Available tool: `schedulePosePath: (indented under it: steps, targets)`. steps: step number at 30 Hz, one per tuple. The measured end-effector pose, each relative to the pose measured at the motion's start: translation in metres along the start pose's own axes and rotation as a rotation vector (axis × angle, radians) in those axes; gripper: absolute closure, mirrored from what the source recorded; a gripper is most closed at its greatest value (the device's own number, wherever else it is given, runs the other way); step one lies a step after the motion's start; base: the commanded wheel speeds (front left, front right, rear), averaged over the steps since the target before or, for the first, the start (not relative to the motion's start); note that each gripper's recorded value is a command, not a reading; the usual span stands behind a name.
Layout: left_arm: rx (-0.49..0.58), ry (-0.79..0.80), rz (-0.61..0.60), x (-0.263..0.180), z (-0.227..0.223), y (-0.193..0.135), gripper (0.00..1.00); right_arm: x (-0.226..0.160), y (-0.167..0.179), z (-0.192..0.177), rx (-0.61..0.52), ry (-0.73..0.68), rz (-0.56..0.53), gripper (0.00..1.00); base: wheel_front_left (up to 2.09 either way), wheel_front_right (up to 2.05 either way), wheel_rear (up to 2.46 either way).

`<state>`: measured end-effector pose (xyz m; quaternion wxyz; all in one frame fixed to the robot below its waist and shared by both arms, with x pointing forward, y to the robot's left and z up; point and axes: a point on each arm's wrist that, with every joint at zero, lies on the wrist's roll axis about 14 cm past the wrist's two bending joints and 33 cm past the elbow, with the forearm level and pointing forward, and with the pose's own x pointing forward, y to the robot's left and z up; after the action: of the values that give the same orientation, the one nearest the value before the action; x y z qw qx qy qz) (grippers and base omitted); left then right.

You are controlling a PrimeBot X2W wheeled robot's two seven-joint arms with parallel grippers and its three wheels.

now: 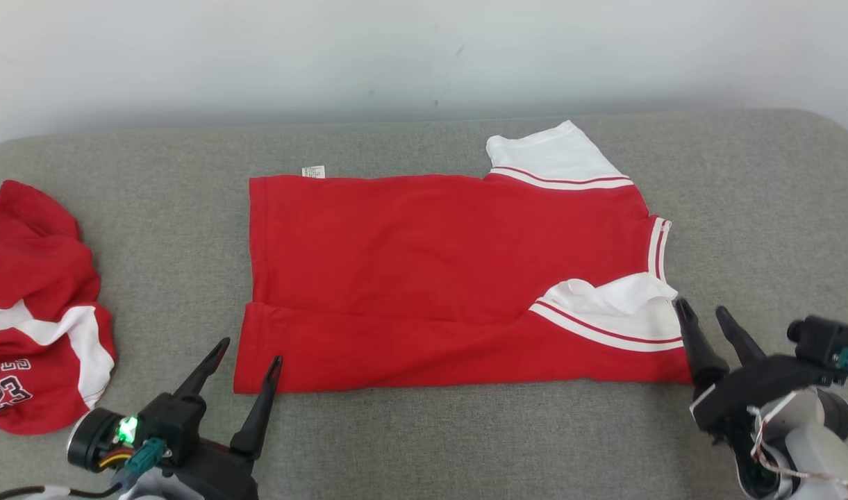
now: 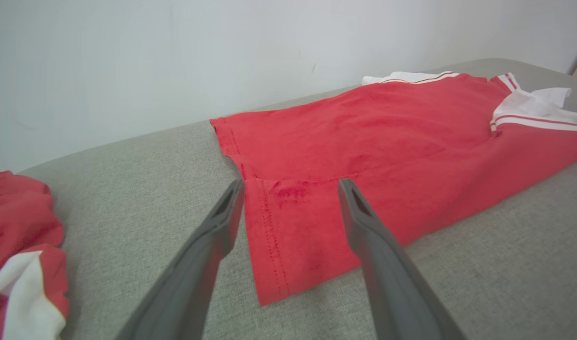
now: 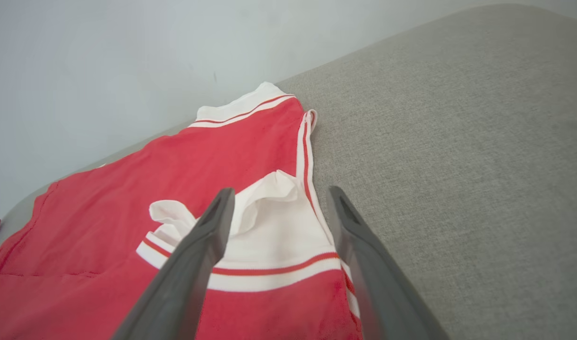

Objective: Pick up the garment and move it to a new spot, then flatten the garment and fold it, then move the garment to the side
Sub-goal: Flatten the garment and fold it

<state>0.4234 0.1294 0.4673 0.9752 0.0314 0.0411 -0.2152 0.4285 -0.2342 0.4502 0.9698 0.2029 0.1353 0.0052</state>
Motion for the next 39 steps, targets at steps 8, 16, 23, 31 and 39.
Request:
schedulePosePath:
  steps: [8,16,23,31,39]
  targets:
    - [-0.052,0.066,0.055,-0.002,-0.028,0.006,0.0,-0.01,-0.014,-0.031,-0.141,0.036,-0.019,0.0,0.0,0.0,0.0]
    - [-0.107,0.154,0.085,0.0,-0.061,0.007,0.0,-0.014,-0.028,-0.058,-0.154,0.094,-0.06,0.0,0.0,0.0,0.0]
    - [-0.159,0.184,0.089,0.005,-0.072,0.001,0.52,-0.01,-0.027,-0.067,-0.164,0.121,-0.058,1.0,0.0,0.0,0.0]
    - [-0.154,0.143,0.072,0.004,-0.056,-0.001,1.0,-0.015,-0.027,-0.067,-0.156,0.108,-0.059,1.0,0.0,0.0,0.0]
    - [-0.164,0.135,0.086,-0.027,-0.054,-0.009,1.0,-0.045,-0.035,-0.07,-0.127,0.085,-0.079,1.0,0.0,0.0,0.0]
